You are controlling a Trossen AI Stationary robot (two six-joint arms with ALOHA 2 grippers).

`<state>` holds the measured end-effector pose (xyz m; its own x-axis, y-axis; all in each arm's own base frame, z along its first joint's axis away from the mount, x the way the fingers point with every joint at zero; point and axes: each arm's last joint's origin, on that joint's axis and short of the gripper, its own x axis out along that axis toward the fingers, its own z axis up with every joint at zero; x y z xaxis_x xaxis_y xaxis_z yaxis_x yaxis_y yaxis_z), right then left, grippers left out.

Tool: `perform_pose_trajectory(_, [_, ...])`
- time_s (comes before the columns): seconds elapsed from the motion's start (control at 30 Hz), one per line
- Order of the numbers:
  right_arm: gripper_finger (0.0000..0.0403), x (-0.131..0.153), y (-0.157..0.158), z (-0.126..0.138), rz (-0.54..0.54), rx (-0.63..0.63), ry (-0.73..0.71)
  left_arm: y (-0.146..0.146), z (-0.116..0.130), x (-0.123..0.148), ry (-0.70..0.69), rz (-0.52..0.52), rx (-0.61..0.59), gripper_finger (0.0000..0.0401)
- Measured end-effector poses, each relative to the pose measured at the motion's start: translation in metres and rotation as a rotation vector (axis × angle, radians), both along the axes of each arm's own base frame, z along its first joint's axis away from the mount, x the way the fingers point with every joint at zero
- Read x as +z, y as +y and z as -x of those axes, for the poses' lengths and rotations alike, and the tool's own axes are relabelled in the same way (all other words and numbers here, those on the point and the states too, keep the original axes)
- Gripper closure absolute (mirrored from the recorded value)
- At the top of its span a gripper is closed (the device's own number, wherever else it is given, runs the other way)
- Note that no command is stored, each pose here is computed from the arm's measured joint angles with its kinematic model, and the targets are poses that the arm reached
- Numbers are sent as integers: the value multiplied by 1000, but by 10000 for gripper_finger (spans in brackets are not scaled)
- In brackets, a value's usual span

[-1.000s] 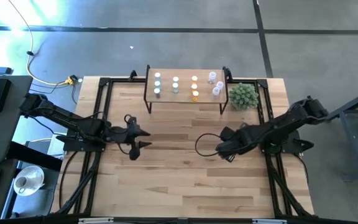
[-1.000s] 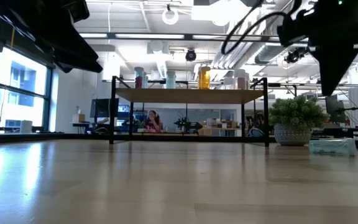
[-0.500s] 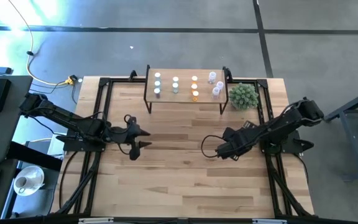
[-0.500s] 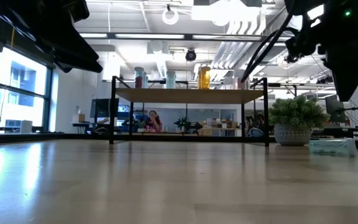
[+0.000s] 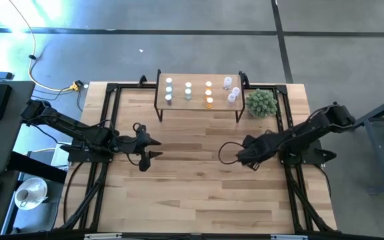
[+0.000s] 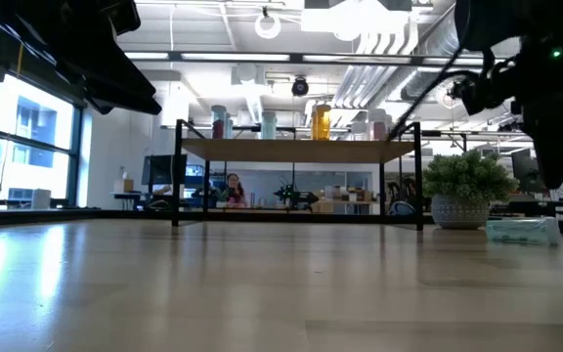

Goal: Pick and place medicine bottles onto shelf by color
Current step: Put the light blue pill bottle on the shelf aligned with the other light blue pill bottles

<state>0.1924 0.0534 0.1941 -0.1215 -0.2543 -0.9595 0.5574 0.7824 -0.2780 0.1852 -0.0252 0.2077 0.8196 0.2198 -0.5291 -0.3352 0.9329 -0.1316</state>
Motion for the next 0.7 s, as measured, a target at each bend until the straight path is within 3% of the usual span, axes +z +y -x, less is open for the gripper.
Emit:
perform_pose_trajectory(0.23, [224, -9, 2, -4, -101, 22, -199, 1, 0, 0, -3, 0, 16, 201])
perform_pose_trajectory(0.7, [181, -39, -2, 8, -81, -79, -223, 1, 0, 0, -5, -6, 25, 201])
